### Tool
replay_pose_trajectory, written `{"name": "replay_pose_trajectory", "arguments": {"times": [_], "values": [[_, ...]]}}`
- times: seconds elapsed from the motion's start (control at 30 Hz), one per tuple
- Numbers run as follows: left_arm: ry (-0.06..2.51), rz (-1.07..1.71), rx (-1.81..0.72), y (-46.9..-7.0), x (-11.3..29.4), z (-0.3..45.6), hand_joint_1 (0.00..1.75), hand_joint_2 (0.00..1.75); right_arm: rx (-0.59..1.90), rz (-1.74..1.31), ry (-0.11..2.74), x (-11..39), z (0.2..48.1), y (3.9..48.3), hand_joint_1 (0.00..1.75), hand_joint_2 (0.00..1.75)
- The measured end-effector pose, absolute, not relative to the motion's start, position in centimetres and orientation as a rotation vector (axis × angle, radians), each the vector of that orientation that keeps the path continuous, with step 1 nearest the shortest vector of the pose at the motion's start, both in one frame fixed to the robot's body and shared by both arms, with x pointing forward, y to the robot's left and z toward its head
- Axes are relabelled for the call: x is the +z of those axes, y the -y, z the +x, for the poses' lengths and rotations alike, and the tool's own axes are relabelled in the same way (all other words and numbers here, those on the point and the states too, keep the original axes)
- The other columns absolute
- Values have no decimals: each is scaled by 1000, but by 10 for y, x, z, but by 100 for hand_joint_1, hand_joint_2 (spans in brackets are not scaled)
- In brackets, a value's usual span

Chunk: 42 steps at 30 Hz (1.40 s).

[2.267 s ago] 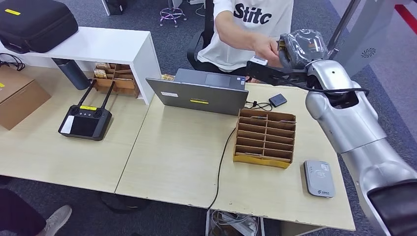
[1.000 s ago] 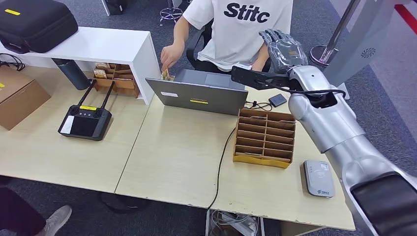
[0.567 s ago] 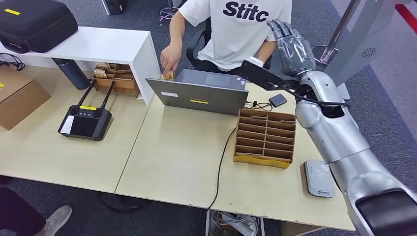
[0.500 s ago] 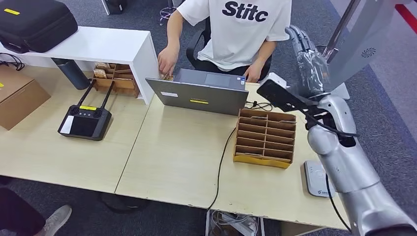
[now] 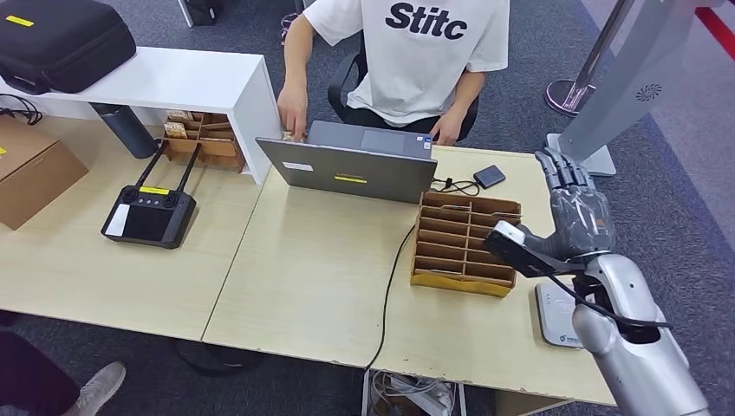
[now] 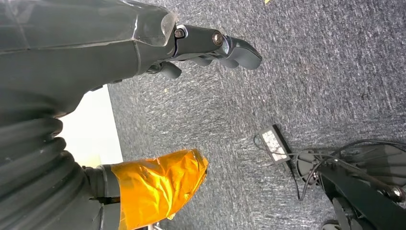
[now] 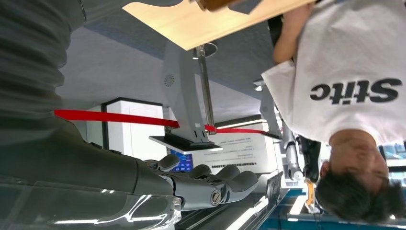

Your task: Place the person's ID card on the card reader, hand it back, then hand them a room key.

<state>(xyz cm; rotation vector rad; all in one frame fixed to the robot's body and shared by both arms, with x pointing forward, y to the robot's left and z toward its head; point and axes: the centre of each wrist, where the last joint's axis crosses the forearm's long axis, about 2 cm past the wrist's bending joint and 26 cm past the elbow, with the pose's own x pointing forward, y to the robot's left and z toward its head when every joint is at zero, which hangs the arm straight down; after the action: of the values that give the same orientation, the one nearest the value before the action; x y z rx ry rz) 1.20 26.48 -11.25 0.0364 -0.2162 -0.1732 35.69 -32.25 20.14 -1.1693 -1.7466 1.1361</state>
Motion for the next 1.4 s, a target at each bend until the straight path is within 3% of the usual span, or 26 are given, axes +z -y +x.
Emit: {"name": "replay_pose_trajectory", "arguments": {"times": [0.5, 1.4], "values": [[215, 27, -173, -257, -112, 15, 0, 175, 1264, -1154, 1622, 172, 355, 323, 0, 175], [260, -23, -209, -263, -112, 18, 0, 175, 1271, -1028, 1577, 170, 385, 278, 0, 175]]}}
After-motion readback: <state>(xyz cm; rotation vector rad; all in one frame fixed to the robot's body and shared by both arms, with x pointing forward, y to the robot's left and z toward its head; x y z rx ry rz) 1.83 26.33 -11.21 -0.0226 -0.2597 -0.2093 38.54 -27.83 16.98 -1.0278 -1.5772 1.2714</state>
